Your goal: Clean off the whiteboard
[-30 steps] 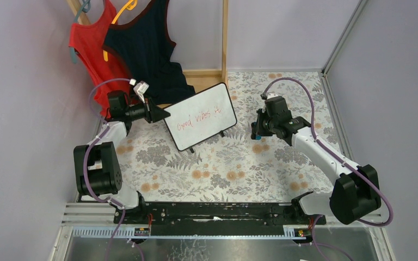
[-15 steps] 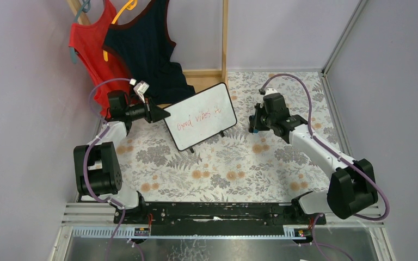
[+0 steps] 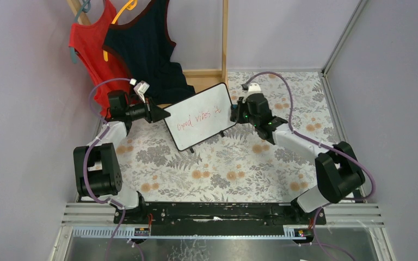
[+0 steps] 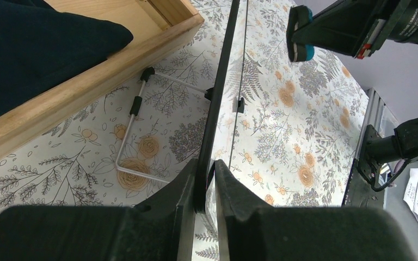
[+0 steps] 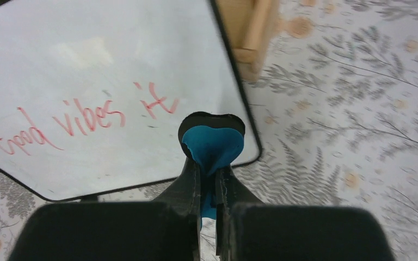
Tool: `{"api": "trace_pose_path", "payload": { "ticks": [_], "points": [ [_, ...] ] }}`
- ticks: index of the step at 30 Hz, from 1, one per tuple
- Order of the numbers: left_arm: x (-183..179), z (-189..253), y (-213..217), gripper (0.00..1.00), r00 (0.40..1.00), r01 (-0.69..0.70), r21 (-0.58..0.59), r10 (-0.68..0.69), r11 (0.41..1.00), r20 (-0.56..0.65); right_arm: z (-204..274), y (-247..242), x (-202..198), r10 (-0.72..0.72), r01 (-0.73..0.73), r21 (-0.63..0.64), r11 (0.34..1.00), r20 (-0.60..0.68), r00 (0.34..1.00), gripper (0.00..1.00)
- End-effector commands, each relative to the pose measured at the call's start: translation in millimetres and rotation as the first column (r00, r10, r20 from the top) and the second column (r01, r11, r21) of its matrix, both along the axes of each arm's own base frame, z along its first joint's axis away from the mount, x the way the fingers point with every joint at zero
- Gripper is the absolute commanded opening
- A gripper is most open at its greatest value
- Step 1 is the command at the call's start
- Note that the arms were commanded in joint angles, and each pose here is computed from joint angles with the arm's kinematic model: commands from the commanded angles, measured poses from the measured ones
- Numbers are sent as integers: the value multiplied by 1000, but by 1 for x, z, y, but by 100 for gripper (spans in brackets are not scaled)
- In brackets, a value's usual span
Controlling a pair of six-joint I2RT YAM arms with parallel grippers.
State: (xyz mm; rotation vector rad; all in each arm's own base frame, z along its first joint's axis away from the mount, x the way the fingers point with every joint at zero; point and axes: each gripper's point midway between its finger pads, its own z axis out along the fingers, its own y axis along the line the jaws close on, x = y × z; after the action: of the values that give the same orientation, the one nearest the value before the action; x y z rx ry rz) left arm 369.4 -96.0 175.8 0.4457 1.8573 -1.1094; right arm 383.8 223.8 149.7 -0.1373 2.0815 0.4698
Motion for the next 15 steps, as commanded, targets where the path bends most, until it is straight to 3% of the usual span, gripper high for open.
{"api": "trace_pose_path", "payload": {
  "ticks": [1,15],
  "points": [
    [6,15,3,15,998,-20,31,18,999,58,45,44,24,19,-28,59,998,153,988,0],
    [5,15,2,14,998,-25,30,23,999,52,37,84,37,105,-116,58,992,172,980,0]
  ]
}}
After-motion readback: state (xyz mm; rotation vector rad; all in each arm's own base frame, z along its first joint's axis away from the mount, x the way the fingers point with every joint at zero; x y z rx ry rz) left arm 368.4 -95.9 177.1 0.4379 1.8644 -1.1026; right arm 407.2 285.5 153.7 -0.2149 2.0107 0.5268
